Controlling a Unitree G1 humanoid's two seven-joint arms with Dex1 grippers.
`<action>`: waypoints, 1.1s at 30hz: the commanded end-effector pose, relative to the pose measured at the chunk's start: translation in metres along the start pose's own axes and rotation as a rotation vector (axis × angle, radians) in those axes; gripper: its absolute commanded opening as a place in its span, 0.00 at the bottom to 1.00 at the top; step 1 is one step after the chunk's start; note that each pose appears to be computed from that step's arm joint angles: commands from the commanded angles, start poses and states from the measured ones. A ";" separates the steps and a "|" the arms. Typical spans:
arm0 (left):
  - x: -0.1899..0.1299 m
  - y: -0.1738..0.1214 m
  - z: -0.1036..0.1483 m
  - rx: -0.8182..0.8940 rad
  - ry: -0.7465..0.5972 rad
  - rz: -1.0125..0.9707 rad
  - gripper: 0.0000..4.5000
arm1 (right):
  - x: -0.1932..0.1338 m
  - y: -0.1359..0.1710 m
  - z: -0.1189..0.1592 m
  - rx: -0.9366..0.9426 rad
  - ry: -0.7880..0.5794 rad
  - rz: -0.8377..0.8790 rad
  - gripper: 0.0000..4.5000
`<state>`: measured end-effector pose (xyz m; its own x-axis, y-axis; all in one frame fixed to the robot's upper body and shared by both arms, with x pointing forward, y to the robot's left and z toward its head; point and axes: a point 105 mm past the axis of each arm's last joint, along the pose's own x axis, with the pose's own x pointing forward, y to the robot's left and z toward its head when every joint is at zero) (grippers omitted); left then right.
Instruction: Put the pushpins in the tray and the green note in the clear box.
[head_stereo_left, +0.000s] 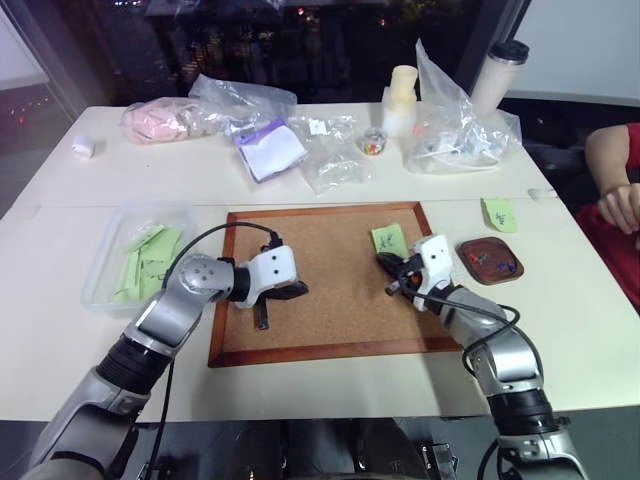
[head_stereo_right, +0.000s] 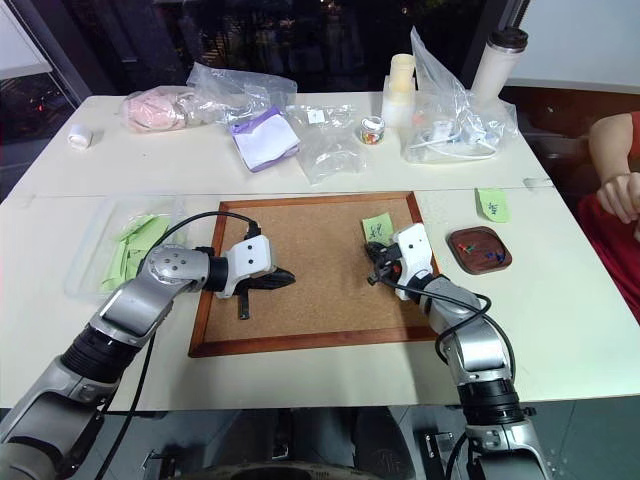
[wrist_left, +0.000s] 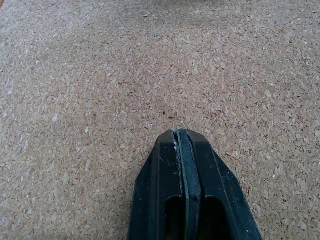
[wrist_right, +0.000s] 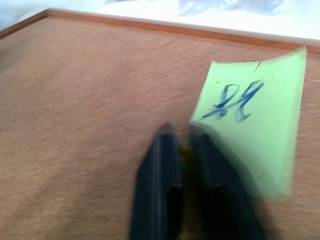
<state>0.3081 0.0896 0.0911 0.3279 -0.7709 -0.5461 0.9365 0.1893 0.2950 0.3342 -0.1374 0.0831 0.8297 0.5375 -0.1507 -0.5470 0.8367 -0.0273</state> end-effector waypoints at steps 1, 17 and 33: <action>0.005 -0.010 -0.030 -0.064 0.109 -0.028 0.00 | 0.001 0.006 -0.008 0.016 0.021 0.022 0.01; 0.005 -0.011 -0.031 -0.066 0.109 -0.032 0.00 | 0.002 0.003 0.045 -0.034 -0.159 0.017 0.01; -0.025 0.031 -0.005 -0.210 -0.059 0.075 0.00 | -0.017 0.014 0.089 -0.109 -0.213 0.074 0.01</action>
<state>0.3144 0.0947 0.0982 0.3225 -0.7977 -0.5096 0.9458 0.2493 0.2083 0.3277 -0.1241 0.1550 0.7913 0.6114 0.0027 -0.6085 0.7879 -0.0948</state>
